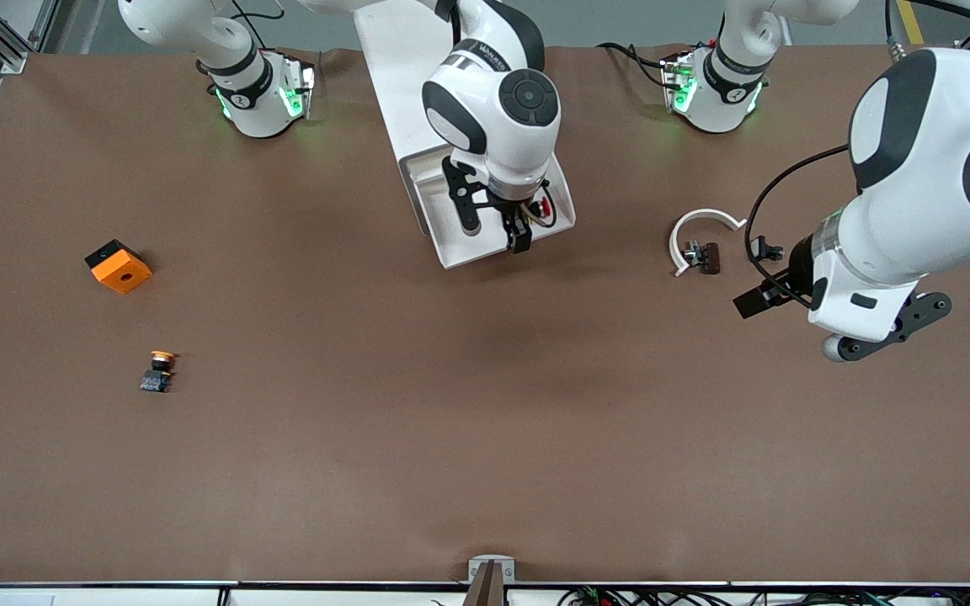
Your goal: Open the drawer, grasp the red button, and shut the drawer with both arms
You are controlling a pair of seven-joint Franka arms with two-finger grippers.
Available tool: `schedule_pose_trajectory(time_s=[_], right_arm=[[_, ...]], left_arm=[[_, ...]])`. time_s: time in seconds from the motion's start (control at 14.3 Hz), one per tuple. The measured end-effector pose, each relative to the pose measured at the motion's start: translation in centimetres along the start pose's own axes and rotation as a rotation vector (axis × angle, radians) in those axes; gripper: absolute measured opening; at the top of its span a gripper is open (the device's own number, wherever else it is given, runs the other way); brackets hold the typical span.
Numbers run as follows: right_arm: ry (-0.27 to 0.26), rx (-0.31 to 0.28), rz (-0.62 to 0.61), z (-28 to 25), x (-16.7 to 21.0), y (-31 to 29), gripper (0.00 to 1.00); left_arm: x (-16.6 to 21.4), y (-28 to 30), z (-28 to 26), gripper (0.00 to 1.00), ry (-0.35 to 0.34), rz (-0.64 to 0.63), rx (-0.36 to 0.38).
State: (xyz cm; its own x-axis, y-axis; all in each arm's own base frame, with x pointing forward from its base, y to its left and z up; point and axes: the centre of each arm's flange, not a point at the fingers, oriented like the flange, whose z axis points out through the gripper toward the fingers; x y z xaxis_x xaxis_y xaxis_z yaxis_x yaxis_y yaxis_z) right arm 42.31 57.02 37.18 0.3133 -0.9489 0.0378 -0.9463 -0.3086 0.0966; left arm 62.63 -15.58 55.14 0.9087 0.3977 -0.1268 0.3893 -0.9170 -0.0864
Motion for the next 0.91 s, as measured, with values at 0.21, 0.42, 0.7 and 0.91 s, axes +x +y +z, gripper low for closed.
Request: schedule_pose_trajectory(time_s=[0.21,0.42,0.7,0.91], right_arm=[[-0.024,-0.022,0.008,0.3,-0.6,0.4,1.0],[-0.026,-0.037,0.015,1.1,-0.8,0.3,1.0],[-0.039,-0.047,0.025,1.9,-1.2,0.3,1.0],[-0.053,-0.047,0.029,2.2,-1.6,0.3,1.0]], left_arm=[[-0.5,-1.8,0.0,1.0,-0.004,0.076,0.016],[-1.2,-3.3,0.5,1.0,0.005,0.158,0.013],[-2.7,-4.7,3.1,1.0,0.007,0.263,0.028],[-4.4,-3.3,4.5,1.0,-0.007,0.305,0.034]])
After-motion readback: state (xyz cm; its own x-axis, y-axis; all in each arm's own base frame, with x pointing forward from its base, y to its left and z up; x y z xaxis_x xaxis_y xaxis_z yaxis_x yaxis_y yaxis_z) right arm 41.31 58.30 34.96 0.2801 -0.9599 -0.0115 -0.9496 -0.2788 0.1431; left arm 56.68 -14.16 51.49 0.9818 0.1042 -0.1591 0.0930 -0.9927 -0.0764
